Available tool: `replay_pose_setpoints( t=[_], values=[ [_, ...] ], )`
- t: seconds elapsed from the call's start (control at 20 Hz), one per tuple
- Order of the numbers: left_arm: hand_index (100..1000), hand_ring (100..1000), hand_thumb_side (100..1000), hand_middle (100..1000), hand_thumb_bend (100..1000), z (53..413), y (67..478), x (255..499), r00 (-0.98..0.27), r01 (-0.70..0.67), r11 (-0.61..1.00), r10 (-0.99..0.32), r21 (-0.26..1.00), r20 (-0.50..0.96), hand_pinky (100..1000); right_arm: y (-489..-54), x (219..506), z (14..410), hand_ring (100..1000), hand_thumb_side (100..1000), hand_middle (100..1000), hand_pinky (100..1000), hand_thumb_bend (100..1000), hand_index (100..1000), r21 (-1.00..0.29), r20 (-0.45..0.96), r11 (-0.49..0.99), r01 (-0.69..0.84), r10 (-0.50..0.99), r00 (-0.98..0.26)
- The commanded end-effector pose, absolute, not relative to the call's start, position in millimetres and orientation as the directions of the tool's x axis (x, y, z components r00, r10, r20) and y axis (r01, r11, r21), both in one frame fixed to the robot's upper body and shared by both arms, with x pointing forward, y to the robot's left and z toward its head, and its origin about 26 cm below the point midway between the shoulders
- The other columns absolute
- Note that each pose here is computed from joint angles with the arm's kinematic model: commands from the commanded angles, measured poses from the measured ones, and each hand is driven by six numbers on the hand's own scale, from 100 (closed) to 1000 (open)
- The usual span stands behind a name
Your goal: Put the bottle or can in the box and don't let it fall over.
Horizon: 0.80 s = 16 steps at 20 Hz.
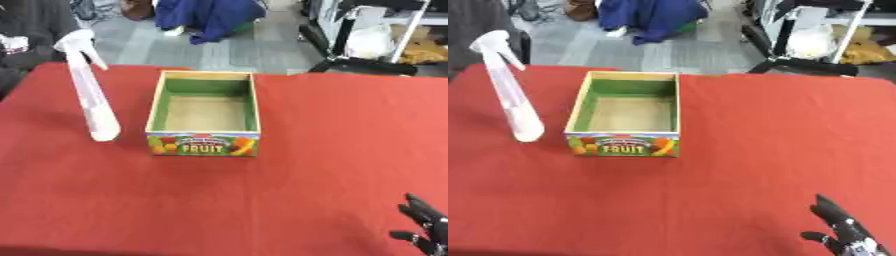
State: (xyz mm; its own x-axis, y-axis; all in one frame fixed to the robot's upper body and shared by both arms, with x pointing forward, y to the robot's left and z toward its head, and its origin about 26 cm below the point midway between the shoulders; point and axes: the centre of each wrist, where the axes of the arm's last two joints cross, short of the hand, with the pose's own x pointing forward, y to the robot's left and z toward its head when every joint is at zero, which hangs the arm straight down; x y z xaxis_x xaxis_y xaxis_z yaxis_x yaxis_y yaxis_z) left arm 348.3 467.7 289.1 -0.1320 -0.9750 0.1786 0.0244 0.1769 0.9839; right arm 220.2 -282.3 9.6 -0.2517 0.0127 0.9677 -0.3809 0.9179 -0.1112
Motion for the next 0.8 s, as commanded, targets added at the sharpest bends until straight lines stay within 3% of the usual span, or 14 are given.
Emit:
replay_pose_setpoints(
  t=[0.05,0.4,0.8],
  values=[
    [832,720,509,657,444,303,465,353,-0.133,0.068,0.092,-0.986,0.993,0.100,754,-285,221,13,1000,840,1000,738,100,900,-0.134,0.965,0.911,-0.390,0.030,-0.261],
    [829,726,487,657,434,295,453,371,-0.169,0.153,0.033,-0.984,0.988,0.060,763,-285,221,14,1000,843,1000,738,100,901,-0.135,0.964,0.909,-0.394,0.030,-0.263],
    [829,739,474,661,415,297,437,382,-0.217,0.144,-0.001,-0.976,0.990,0.031,773,-284,222,15,1000,843,1000,738,100,901,-0.137,0.963,0.907,-0.397,0.028,-0.266]
  ],
)
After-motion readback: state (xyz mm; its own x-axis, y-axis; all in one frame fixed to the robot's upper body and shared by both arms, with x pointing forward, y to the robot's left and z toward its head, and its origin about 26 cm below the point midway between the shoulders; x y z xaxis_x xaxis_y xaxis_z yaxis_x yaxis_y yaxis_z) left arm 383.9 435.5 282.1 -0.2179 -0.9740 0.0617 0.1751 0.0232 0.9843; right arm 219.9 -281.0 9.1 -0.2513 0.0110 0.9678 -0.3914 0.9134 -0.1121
